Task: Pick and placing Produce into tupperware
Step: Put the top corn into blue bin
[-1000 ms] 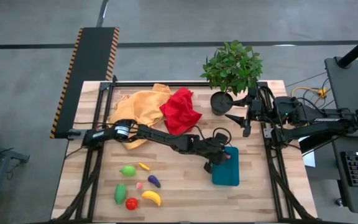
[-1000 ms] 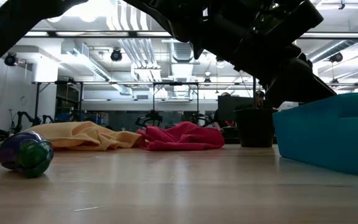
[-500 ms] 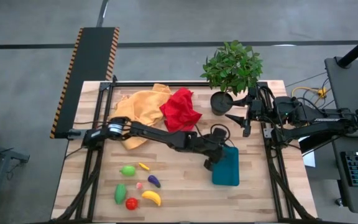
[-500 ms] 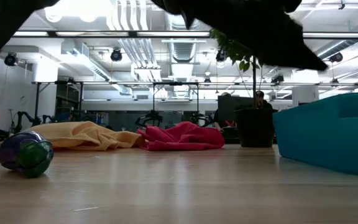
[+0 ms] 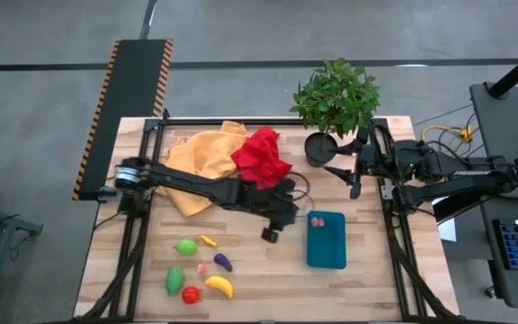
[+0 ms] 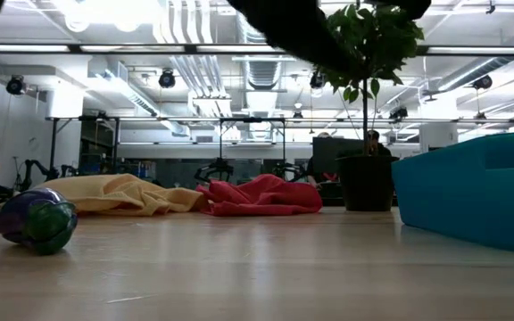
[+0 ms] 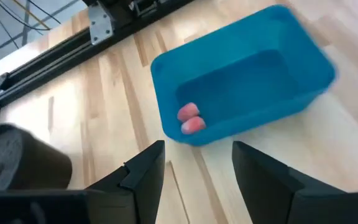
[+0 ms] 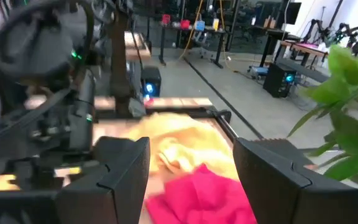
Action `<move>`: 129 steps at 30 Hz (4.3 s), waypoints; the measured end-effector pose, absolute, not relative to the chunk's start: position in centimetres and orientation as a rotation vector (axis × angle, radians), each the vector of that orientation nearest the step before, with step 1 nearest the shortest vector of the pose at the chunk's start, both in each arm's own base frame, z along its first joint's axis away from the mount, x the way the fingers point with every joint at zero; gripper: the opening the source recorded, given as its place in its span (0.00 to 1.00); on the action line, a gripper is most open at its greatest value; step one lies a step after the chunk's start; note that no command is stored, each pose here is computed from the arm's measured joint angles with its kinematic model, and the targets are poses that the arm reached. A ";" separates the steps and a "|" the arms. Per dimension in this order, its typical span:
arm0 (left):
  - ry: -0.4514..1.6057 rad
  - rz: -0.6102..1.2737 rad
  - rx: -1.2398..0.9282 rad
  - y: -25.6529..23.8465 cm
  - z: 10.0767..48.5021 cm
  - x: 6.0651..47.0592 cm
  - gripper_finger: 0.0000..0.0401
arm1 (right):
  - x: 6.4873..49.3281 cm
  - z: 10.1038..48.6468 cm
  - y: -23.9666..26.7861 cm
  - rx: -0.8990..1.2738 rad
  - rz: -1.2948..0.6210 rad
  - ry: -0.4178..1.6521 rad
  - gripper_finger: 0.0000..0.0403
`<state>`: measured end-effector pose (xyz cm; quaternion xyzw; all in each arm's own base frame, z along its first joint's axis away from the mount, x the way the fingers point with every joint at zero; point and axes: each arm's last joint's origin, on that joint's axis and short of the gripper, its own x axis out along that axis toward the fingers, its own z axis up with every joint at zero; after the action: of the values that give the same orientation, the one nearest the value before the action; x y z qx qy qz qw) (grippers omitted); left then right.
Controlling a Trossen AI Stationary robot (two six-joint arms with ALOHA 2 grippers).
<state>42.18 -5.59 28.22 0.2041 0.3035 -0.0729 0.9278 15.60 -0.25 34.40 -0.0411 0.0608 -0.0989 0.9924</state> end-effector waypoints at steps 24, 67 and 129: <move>-0.146 0.001 0.275 -2.7 33.5 22.1 0.43 | 12.1 36.7 1.3 -0.219 0.011 -0.151 0.56; -0.321 -0.065 0.424 -3.1 36.8 22.2 0.43 | 12.2 40.7 2.4 -0.137 0.374 -0.297 0.56; 0.067 0.167 0.249 -0.8 30.9 11.5 0.52 | 7.2 27.5 1.0 -0.127 0.143 -0.199 0.56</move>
<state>11.55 -0.77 30.95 0.1242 0.0335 0.0833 0.9882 7.16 1.02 27.50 -0.0634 -0.0991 0.0711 0.9905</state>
